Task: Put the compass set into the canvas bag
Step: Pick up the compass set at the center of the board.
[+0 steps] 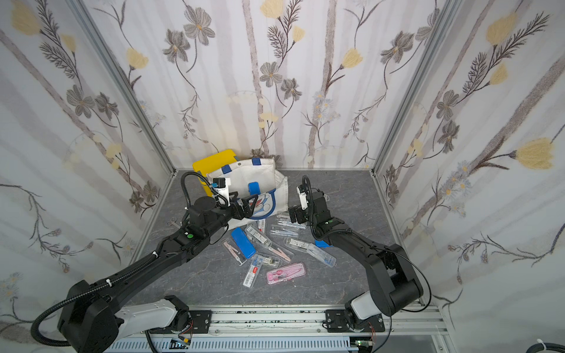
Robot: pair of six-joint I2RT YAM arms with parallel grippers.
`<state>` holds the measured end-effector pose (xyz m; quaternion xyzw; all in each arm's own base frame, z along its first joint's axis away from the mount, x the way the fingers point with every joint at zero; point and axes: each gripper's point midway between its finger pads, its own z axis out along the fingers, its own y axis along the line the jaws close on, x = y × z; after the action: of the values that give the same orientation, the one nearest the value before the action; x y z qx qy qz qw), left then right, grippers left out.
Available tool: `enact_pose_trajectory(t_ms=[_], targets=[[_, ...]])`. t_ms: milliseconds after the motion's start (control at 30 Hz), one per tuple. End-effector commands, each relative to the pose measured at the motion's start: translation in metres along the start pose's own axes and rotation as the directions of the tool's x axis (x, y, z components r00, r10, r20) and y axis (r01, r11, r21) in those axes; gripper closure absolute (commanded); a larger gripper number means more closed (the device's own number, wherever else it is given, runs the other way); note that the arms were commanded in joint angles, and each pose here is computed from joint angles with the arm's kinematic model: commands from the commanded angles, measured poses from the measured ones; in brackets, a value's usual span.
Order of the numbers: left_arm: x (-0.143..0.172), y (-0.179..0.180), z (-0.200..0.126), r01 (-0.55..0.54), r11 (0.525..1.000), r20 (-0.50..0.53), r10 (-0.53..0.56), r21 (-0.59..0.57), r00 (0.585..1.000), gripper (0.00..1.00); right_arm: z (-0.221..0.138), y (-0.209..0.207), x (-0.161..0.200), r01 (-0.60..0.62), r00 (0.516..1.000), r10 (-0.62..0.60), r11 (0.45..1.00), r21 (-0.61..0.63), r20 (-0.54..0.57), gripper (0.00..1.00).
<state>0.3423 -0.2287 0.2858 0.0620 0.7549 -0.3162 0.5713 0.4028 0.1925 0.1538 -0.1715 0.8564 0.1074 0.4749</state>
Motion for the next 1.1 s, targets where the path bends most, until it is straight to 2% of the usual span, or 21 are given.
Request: enact_pose_trajectory(t_ms=[0, 67, 133, 200, 267, 433, 567, 800, 1067], targets=[[-0.002, -0.004, -0.006, 0.02, 0.999, 0.03, -0.021, 0.032, 0.999, 0.0, 0.011, 0.008, 0.009, 0.01, 0.998, -0.015, 0.997, -0.07, -0.062, 0.04], [0.005, 0.0, -0.006, 0.034, 0.999, 0.017, -0.034, 0.021, 0.999, 0.0, 0.017, 0.012, 0.012, 0.075, 0.993, -0.084, 0.992, -0.099, -0.087, 0.11], [0.013, 0.004, -0.007, 0.05, 0.999, 0.007, -0.05, 0.013, 0.999, 0.0, 0.03, 0.017, 0.031, 0.146, 0.973, -0.169, 0.978, -0.147, -0.158, 0.2], [0.019, 0.004, -0.008, 0.064, 0.998, -0.002, -0.064, 0.024, 0.998, 0.0, 0.036, 0.018, 0.04, 0.215, 0.949, -0.247, 0.961, -0.174, -0.193, 0.23], [0.023, 0.004, -0.009, 0.076, 0.996, 0.002, -0.076, 0.039, 0.997, 0.0, 0.041, 0.02, 0.047, 0.295, 0.922, -0.334, 0.933, -0.205, -0.195, 0.3], [0.031, 0.0, -0.007, 0.086, 0.993, -0.018, -0.084, 0.079, 0.996, 0.0, 0.045, 0.022, 0.053, 0.456, 0.86, -0.495, 0.855, -0.246, -0.125, 0.3], [0.034, 0.003, -0.006, 0.09, 0.994, -0.019, -0.089, 0.063, 0.996, 0.0, 0.042, 0.031, 0.064, 0.568, 0.783, -0.618, 0.757, -0.323, -0.073, 0.29], [0.036, 0.007, -0.009, 0.088, 0.995, -0.007, -0.087, 0.05, 0.996, 0.0, 0.051, 0.02, 0.079, 0.609, 0.718, -0.686, 0.702, -0.37, -0.119, 0.29], [0.038, 0.01, -0.011, 0.088, 0.995, -0.005, -0.088, 0.043, 0.996, 0.0, 0.052, 0.015, 0.094, 0.596, 0.704, -0.692, 0.698, -0.397, -0.159, 0.3]])
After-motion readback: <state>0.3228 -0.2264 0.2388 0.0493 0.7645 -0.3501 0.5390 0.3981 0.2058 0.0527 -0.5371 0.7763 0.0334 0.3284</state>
